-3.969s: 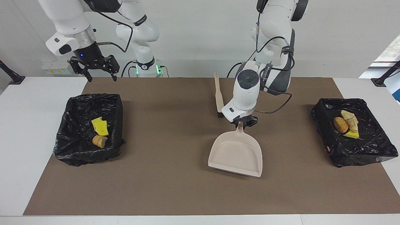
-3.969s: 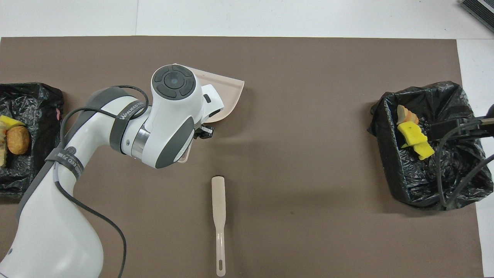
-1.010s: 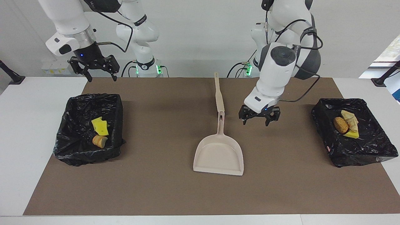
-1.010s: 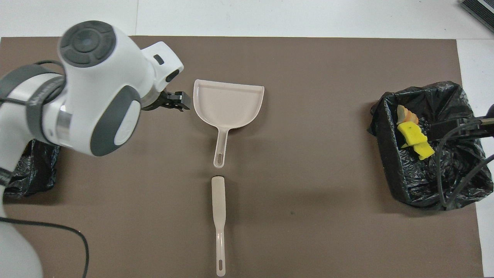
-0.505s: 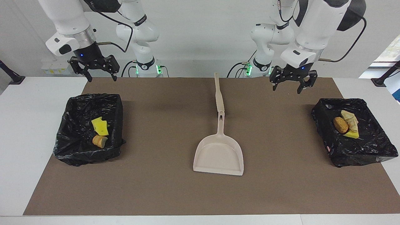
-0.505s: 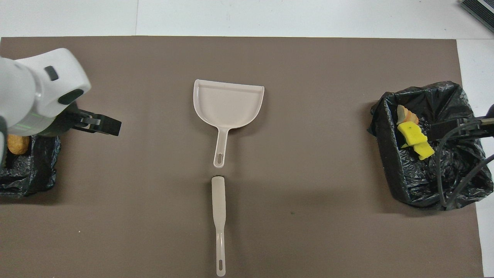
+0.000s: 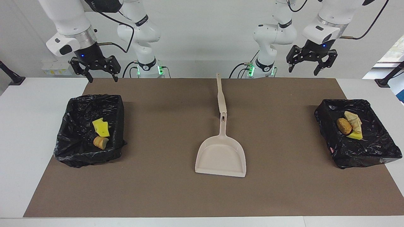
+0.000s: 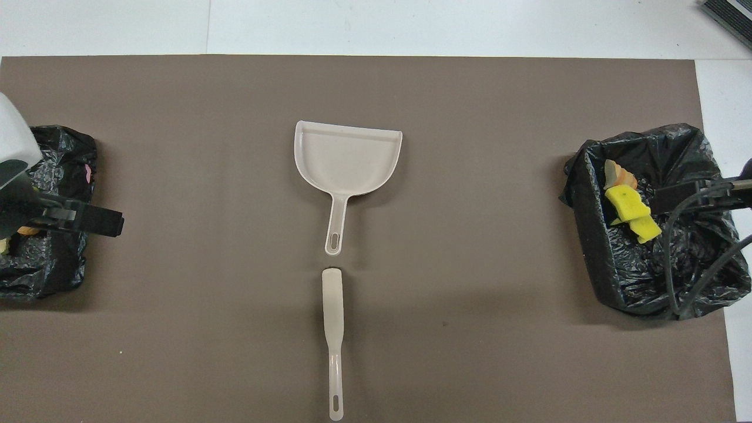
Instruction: Sweep and dump trash in bin
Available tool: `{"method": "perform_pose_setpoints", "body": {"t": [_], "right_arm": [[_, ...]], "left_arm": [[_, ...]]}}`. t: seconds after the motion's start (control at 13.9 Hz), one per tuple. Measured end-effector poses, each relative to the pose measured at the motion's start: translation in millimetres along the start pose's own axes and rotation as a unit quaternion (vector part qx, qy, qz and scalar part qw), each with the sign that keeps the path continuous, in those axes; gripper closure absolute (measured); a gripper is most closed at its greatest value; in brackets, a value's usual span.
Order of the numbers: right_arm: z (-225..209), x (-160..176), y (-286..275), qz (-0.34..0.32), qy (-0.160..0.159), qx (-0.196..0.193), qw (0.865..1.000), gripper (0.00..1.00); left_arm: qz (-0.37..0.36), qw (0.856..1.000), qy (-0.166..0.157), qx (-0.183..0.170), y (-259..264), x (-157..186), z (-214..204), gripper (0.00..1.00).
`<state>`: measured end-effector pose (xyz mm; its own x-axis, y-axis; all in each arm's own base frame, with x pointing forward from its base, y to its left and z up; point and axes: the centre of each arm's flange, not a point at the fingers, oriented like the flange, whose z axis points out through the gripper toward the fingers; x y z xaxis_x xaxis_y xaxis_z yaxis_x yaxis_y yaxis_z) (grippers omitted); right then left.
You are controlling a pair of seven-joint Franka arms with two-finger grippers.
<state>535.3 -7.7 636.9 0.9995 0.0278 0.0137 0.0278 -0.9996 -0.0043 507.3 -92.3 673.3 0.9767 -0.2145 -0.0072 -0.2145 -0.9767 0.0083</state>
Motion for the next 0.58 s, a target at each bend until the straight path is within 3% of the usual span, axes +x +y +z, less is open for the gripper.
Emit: {"method": "perform_pose_setpoints", "body": {"t": [0.58], "right_arm": [[0, 0, 0, 0.0, 0.0, 0.0, 1.0, 0.0]], "left_arm": [[-0.011, 1.0, 0.001, -0.006, -26, 9, -8, 0.0]]}}
